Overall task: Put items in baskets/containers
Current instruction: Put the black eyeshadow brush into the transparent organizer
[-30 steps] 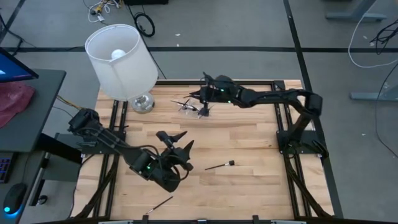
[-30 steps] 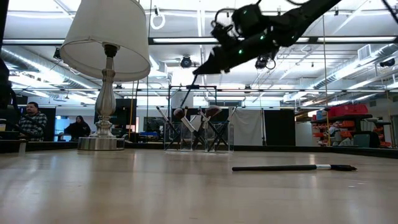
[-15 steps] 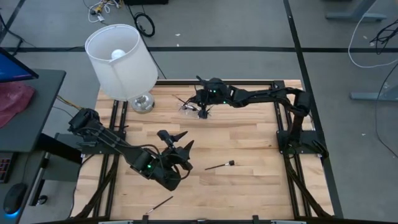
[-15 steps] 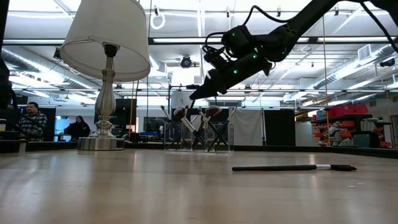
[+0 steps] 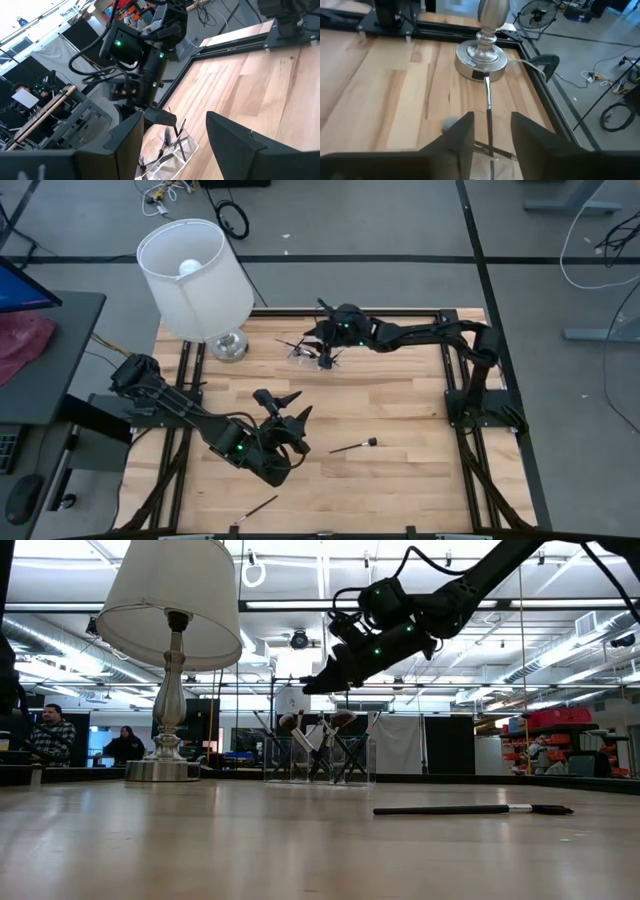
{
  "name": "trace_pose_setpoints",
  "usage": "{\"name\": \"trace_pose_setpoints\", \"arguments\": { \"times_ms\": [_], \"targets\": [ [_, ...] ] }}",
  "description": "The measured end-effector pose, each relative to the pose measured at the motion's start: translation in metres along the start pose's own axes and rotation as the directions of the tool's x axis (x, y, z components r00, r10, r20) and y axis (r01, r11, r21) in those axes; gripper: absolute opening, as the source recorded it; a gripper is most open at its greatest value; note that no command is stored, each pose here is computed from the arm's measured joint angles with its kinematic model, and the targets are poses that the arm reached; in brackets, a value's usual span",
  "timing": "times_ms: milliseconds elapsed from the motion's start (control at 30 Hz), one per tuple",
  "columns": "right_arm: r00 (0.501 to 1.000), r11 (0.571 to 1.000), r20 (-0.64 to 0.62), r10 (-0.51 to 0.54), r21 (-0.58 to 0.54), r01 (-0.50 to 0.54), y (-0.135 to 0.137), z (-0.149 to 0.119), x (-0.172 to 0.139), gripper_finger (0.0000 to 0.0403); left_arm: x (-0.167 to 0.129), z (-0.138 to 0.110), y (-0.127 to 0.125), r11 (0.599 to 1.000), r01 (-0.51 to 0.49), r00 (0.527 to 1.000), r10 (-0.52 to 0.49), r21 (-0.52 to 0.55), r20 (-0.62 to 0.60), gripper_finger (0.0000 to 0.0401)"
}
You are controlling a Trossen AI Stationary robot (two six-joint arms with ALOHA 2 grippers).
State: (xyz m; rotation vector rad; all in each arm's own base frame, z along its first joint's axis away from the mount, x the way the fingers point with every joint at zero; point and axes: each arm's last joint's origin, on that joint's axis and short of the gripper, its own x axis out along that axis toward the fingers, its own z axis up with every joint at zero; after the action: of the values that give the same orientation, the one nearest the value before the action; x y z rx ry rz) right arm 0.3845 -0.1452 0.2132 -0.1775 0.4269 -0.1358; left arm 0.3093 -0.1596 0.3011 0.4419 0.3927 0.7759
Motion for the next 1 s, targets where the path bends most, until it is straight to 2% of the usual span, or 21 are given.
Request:
{"name": "trace_pose_setpoints", "arguments": {
  "times_ms": [233,367,567,700,800,1000],
  "targets": [
    [0.998,0.998,-0.011,0.059,0.002,-0.059,0.021,0.027,-0.026,0.0154,0.000,0.000,0.000,1.000,0.000,1.000,0.000,0.000,0.000,0.0220],
    [0.995,0.995,0.005,0.098,-0.008,-0.098,0.036,0.054,-0.061,0.0155,0.000,0.000,0.000,1.000,0.000,1.000,0.000,0.000,0.000,0.0220],
    [0.985,0.981,-0.032,0.172,0.099,-0.168,0.058,0.078,-0.120,0.0155,0.000,0.000,0.000,1.000,0.000,1.000,0.000,-0.003,0.001,0.0220],
    [0.958,0.960,-0.148,0.247,0.169,-0.221,0.076,0.075,-0.144,0.0155,0.000,0.000,0.000,1.000,0.000,1.000,0.000,-0.003,0.001,0.0220],
    [0.921,0.948,-0.243,0.304,0.173,-0.267,0.093,0.068,-0.150,0.0155,0.000,0.000,0.000,1.000,0.000,1.000,0.000,-0.004,0.001,0.0220],
    [0.880,0.924,-0.285,0.379,0.158,-0.347,0.127,0.041,-0.143,0.0155,0.000,0.000,0.000,1.000,0.001,1.000,-0.001,-0.007,0.001,0.0220]
  ]
}}
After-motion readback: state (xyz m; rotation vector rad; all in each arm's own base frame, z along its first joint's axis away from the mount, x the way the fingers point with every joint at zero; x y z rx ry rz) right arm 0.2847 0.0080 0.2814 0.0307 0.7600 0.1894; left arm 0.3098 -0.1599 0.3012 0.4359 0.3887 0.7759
